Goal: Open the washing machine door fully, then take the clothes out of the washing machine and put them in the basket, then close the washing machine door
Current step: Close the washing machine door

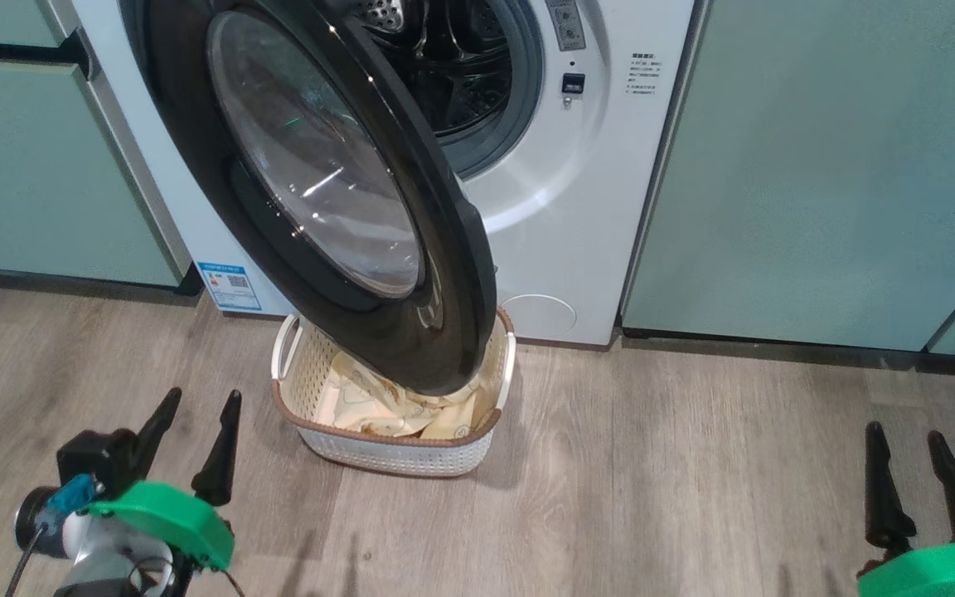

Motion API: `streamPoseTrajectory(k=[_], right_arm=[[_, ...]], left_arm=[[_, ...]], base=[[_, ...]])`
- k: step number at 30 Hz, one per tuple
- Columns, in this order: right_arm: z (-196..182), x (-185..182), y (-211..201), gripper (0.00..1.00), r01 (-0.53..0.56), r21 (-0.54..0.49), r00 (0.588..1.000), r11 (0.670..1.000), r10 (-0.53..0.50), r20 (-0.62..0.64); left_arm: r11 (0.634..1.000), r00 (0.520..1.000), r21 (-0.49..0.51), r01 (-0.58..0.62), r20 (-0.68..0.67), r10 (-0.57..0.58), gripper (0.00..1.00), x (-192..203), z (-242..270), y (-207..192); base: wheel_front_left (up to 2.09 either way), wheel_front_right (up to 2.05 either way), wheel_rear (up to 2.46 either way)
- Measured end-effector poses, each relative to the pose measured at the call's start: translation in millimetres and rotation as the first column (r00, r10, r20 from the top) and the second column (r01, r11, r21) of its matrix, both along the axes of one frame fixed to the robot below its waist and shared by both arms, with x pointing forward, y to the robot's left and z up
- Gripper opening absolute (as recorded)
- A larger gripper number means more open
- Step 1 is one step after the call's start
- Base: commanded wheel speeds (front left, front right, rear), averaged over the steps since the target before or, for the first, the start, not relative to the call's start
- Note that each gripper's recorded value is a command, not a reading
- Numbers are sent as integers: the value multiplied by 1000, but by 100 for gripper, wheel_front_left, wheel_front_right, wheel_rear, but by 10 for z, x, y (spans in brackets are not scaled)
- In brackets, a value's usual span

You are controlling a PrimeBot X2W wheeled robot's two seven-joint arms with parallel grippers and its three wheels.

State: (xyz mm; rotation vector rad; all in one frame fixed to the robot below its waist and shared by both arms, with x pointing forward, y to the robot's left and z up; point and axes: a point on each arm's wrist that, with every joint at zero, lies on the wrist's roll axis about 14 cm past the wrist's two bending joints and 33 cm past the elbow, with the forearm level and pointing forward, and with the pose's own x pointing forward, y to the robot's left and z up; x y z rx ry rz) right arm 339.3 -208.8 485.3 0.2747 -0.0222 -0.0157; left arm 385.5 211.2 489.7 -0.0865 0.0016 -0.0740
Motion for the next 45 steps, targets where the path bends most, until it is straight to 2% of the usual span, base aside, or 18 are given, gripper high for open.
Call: streamPoseTrajectory(k=[12, 13, 14, 15, 21, 27, 29, 30, 33, 37, 41, 45], right_arm=[[16, 22, 16, 98, -5, 2, 1000, 1000, 5, 5], [45, 29, -11, 77, 5, 7, 1000, 1000, -5, 15], [89, 40, -52, 42, 17, 14, 999, 1000, -18, 29], [143, 52, -95, 0, 31, 20, 998, 999, -31, 46], [616, 191, -63, 0, 11, 73, 981, 997, -25, 194], [1327, 412, 381, 0, -158, 65, 911, 985, 120, 396], [1502, 446, 639, 0, -241, 37, 875, 970, 201, 440], [1502, 446, 639, 0, -241, 37, 875, 970, 201, 440], [1729, 443, 1103, 0, -380, -25, 801, 925, 342, 491], [1982, 366, 1707, 0, -541, -104, 675, 835, 504, 539], [2015, 149, 2334, 0, -692, -164, 539, 703, 655, 530], [1817, -103, 2856, 0, -789, -254, 413, 559, 789, 454]], left_arm=[[1000, 1000, 2, -14, -4, 14, 100, -25, -15, 51], [1000, 1000, 2, -15, -5, 15, 100, -27, -17, 55], [1000, 1000, 2, -17, -5, 17, 100, -29, -18, 60], [1000, 1000, 1, -19, -5, 19, 100, -31, -19, 66], [998, 998, -4, -60, 4, 60, 100, -88, -1, 153], [997, 997, 24, -73, 15, 73, 100, -203, 17, 173], [996, 997, 27, -81, 16, 80, 100, -250, 18, 186], [996, 997, 27, -81, 16, 80, 100, -250, 18, 186], [995, 995, 33, -95, 16, 95, 100, -328, 12, 227], [992, 994, 53, -113, 9, 112, 100, -442, -15, 277], [990, 991, 44, -132, -1, 132, 100, -551, -51, 301], [986, 987, 41, -160, -15, 160, 100, -650, -98, 372]], base=[[0, 0, 0], [0, 0, 0], [0, 0, 0], [0, 0, 0], [0, 0, 0], [0, 0, 0], [0, 0, 0], [0, 0, 0], [0, 0, 0], [0, 0, 0], [0, 0, 0], [0, 0, 0]])
